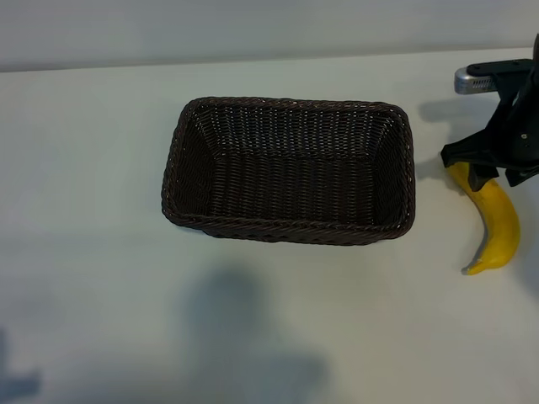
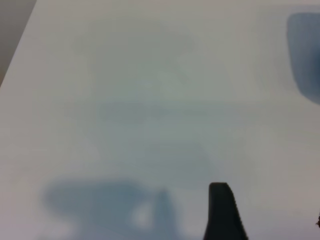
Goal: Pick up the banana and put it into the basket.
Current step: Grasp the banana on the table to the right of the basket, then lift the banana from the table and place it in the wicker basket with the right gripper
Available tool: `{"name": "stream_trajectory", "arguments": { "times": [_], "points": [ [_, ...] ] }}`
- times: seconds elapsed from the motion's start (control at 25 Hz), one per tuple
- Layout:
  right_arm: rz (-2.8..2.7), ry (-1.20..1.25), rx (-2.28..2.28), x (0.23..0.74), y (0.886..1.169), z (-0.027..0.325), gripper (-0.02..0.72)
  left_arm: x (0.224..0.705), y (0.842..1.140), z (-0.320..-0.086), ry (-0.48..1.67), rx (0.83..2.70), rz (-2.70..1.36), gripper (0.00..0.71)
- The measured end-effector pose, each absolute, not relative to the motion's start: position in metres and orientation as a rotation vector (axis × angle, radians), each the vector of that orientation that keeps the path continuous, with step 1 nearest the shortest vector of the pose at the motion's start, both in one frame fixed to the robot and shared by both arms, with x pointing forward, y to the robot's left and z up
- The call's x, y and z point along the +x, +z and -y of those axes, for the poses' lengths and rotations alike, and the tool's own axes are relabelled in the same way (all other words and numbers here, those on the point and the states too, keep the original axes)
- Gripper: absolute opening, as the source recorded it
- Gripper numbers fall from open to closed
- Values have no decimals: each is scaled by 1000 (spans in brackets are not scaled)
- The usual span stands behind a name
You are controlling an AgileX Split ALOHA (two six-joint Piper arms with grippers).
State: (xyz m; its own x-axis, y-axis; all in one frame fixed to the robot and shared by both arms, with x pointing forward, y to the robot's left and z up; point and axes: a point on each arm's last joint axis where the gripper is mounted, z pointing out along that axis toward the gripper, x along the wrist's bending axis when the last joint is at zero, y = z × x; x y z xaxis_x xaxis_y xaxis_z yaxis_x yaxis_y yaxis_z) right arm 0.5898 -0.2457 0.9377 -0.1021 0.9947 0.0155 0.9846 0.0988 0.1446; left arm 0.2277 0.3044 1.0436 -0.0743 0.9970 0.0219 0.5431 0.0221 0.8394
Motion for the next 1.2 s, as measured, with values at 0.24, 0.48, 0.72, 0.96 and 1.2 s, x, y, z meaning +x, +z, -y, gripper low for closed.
{"name": "stream_trajectory", "arguments": {
  "times": [0.24,0.48,0.72,0.96,1.2],
  "points": [
    [-2273,162,2045,594,921,245,493,228,1044,-304,939,1582,-1684,482],
    [-2301,102,2028,598,900,246,493,228,1044,-304,939,1582,-1684,482],
    [-2303,100,2015,599,894,247,468,228,1044,-304,939,1582,-1684,482],
    [-2313,77,2000,599,895,248,423,228,1044,-304,939,1582,-1684,482],
    [-2304,73,1940,596,927,251,423,228,1044,-304,938,1581,-1685,482]
  ]
}}
